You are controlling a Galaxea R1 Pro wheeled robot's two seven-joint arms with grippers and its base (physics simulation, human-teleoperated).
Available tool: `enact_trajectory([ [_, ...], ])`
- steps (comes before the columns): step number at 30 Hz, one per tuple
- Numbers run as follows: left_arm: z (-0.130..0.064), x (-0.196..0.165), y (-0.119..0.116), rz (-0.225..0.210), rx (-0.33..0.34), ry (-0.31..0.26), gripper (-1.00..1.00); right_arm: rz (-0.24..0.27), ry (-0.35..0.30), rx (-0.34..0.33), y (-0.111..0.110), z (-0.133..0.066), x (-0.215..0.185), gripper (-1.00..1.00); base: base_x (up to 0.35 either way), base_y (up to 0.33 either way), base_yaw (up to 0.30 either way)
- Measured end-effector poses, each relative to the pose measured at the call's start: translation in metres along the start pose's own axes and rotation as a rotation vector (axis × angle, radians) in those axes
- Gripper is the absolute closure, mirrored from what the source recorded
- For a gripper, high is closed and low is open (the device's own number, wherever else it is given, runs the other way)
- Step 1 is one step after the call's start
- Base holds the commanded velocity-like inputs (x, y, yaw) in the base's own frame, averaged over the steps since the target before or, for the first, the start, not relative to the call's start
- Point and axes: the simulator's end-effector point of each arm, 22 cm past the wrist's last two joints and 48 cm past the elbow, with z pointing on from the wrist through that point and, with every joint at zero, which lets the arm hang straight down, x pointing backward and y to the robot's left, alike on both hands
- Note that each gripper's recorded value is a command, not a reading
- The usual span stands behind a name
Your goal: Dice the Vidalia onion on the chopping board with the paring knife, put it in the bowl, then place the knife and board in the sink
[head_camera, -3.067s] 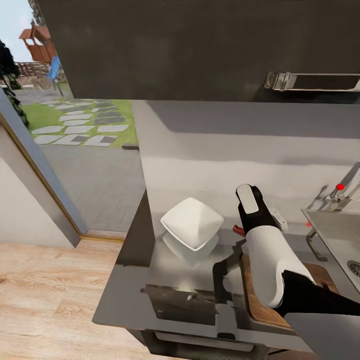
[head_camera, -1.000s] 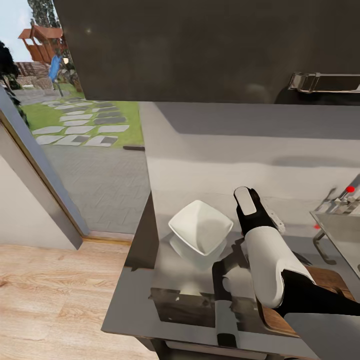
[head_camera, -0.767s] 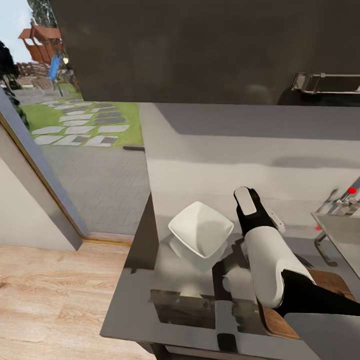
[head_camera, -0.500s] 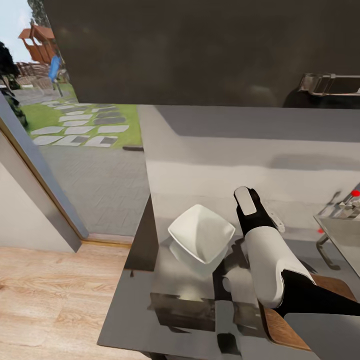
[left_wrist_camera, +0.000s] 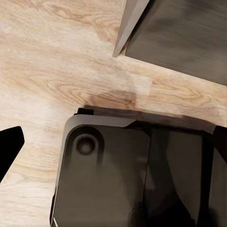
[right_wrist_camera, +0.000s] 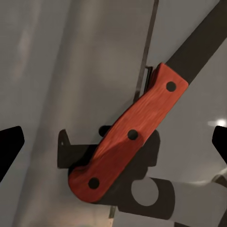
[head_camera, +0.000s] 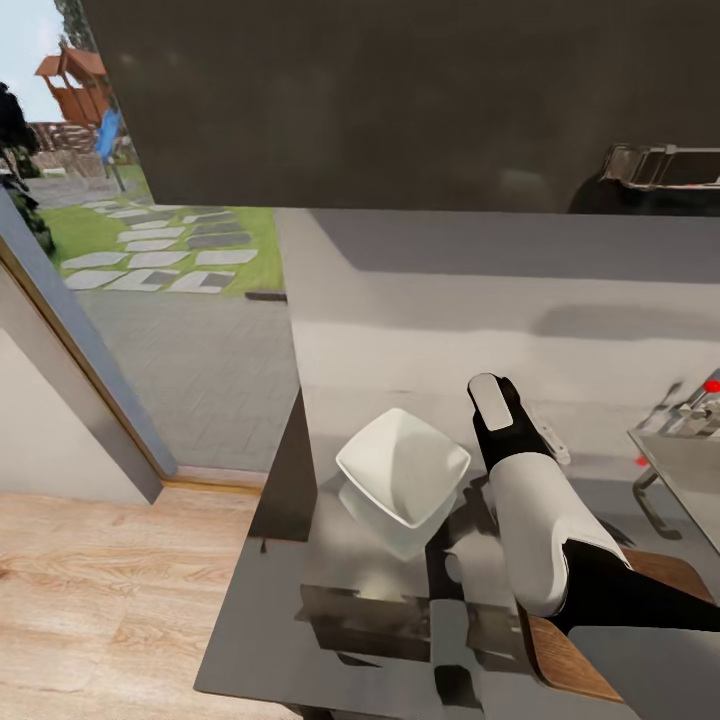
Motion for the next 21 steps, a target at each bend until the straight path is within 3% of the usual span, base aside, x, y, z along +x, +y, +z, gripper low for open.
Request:
enact_trajectory([
  [21, 0.0, 0.011, 0.002, -0.001, -0.006, 0.033, -1.0, -0.016, 0.004, 0.027, 0.0, 0.017, 0.01, -1.0, 0.0, 0.0, 0.0],
])
